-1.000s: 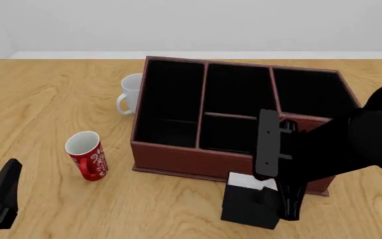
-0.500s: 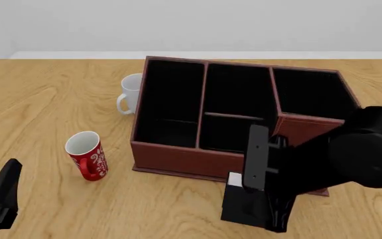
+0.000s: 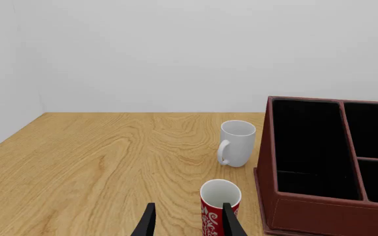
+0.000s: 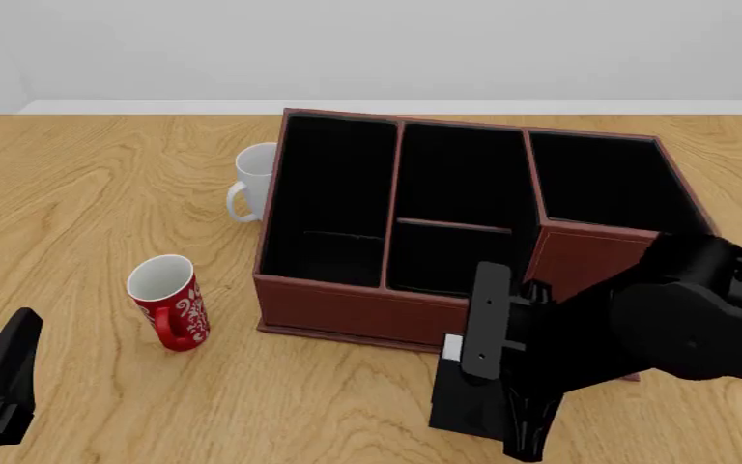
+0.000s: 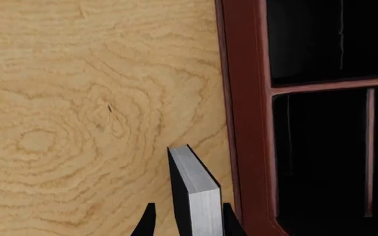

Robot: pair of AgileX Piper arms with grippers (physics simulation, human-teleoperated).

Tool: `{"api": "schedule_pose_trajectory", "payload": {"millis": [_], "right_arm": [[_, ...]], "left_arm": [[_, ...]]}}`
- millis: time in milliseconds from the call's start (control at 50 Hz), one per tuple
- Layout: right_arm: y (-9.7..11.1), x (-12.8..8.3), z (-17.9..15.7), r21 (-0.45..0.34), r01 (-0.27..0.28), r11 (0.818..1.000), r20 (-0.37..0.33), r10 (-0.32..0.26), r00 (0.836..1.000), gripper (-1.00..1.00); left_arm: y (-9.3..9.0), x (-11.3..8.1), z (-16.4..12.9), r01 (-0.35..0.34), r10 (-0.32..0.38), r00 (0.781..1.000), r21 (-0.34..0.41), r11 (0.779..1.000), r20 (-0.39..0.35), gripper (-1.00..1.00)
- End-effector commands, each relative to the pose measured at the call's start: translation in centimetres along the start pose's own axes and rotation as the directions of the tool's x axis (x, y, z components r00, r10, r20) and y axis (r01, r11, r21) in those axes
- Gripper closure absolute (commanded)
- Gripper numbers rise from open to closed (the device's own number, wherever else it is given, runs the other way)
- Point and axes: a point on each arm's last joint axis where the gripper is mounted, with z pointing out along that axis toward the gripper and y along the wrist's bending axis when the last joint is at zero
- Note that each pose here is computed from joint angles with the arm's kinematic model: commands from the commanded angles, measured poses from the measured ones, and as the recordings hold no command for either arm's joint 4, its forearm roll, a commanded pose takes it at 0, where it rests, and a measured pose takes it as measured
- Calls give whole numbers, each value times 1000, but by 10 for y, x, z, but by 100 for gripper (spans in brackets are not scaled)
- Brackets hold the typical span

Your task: Pick up the book and place it in the right compartment of the caddy.

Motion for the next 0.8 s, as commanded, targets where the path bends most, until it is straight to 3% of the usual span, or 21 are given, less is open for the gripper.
{"api": "schedule_pose_trajectory", "payload": {"millis": [20,320,340,560,600,800], "right_arm": [[-2,2,10,-6,-12,1000,-17,12,1000,-100],[-16,2,25,17,-20,1000,-20,21,1000,-100],[-20,2,26,26,-23,999,-17,23,1000,100],[-7,1,21,24,-15,1000,15,14,1000,100],[-18,2,23,47,-11,999,18,10,1000,100],[-4,11,12,37,-14,999,27,13,1000,100]], "left_arm": [[0,0,0,0,0,1000,0,1000,0,-100],[0,0,0,0,0,1000,0,1000,0,-100],[0,0,0,0,0,1000,0,1000,0,-100],[0,0,0,0,0,1000,0,1000,0,-100],[0,0,0,0,0,1000,0,1000,0,-100],[0,0,0,0,0,1000,0,1000,0,-100]]}}
